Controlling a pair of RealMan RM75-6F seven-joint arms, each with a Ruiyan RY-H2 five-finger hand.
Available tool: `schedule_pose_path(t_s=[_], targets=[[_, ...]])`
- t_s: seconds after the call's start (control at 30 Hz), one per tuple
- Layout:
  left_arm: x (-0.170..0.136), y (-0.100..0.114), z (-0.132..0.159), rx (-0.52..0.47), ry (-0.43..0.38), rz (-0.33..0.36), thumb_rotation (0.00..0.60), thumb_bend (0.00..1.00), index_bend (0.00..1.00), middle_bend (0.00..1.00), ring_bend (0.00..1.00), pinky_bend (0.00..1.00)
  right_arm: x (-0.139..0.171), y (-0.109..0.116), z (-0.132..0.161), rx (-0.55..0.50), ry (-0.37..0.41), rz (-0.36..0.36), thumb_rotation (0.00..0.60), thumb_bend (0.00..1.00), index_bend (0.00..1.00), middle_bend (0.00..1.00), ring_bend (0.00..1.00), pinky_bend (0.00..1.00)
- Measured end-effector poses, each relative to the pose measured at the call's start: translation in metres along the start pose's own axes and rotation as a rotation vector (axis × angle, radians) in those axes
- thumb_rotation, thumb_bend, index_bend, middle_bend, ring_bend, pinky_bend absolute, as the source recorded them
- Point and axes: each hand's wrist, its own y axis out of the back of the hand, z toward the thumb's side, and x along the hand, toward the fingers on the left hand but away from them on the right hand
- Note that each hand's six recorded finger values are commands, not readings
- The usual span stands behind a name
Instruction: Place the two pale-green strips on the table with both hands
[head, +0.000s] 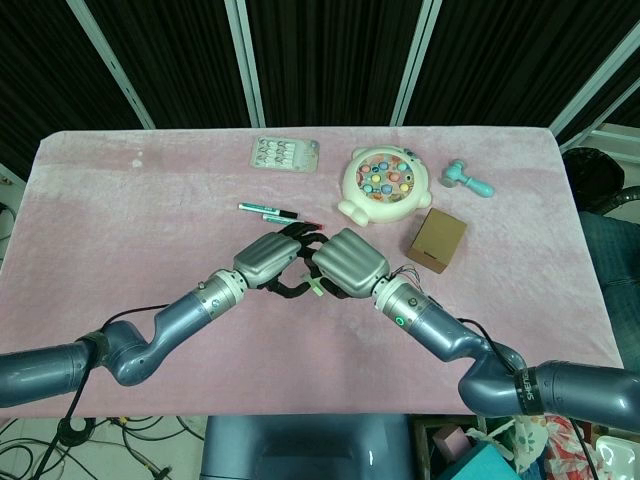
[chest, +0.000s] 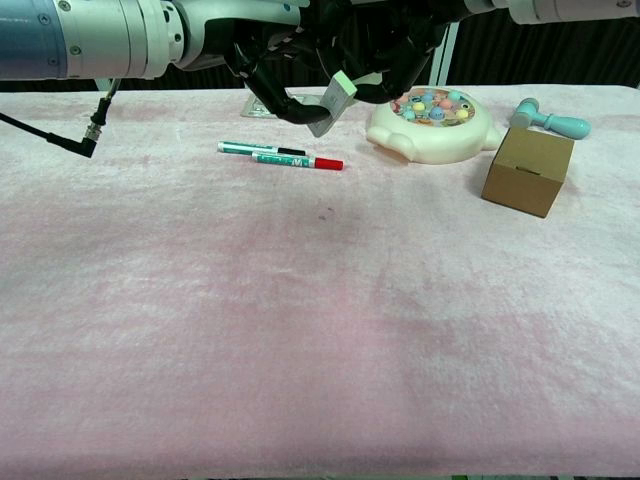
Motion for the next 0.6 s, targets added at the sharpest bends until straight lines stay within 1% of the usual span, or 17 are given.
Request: schedule_pose_path(t_s=[0.6], targets=[[0.0013, -0.0024, 0.0006, 0.016, 0.001, -0.002, 0.6, 0.44, 0.61, 0.16, 0.0, 0.0, 0.0019, 0.0022, -0.0028, 0.005, -0.008, 0.0, 0.6, 0.5, 0.73, 0.99, 0.99, 0.93]])
